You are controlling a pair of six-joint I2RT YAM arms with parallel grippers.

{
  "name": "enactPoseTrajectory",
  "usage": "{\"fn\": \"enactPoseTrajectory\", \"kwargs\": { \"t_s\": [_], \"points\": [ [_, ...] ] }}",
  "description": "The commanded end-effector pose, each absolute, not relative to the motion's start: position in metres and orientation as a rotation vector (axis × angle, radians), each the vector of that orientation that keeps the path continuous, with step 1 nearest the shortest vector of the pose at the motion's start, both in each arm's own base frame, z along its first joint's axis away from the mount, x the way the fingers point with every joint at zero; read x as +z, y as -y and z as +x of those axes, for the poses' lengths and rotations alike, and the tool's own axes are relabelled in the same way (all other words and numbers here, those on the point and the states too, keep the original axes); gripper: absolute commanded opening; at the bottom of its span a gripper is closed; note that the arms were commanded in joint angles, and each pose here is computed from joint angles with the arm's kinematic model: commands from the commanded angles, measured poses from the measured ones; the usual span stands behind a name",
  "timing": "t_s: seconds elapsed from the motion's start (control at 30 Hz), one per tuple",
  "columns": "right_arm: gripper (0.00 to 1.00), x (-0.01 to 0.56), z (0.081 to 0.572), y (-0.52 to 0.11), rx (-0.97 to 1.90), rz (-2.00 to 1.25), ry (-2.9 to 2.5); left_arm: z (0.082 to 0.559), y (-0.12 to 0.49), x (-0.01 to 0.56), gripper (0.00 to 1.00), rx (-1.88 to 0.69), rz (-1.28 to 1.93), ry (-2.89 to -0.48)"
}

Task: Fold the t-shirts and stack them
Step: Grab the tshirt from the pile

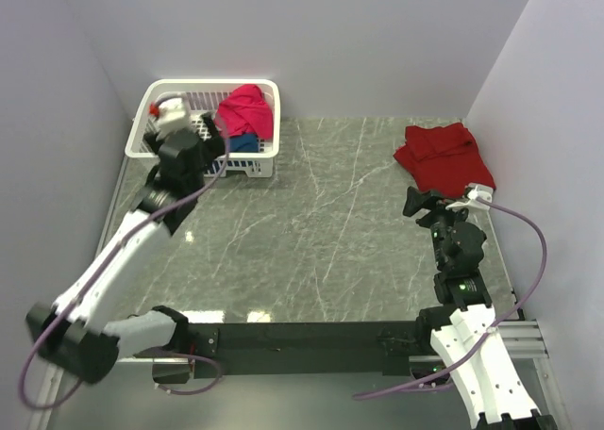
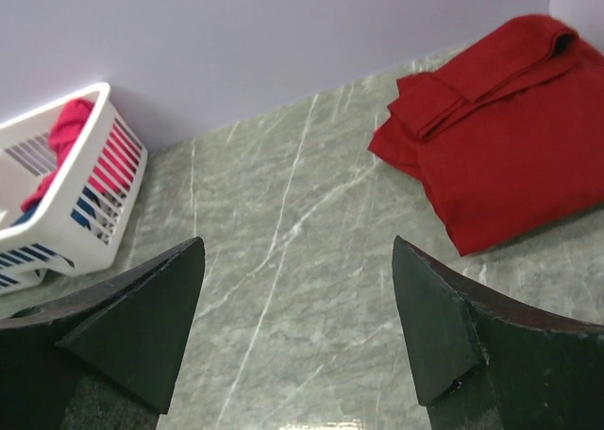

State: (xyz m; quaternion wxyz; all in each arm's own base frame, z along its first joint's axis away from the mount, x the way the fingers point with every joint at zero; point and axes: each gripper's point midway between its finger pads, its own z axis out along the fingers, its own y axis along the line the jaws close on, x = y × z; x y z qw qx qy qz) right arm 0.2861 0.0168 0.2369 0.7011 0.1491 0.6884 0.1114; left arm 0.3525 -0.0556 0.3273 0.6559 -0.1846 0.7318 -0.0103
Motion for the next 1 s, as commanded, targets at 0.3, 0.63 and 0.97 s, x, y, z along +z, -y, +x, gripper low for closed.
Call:
{"fn": "enactPoseTrajectory", "kwargs": {
  "t_s": [0.3, 0.63, 0.97],
  "points": [
    [0.87, 0.257, 0.285, -0.03, 0.308, 0.264, -1.5, 0.518, 0.102, 0.338, 0.97, -0.127, -0.142, -1.807],
    [0.86, 0.256, 0.288, -0.04, 0.357, 0.226, -1.513, 0.61, 0.124, 0.246, 0.94, -0.23, -0.124, -1.946],
    [0.86, 0.252, 0.29, -0.045, 0.377, 0.208, -1.528, 0.644, 0.132, 0.198, 0.92, -0.291, -0.147, -1.982]
  ]
}}
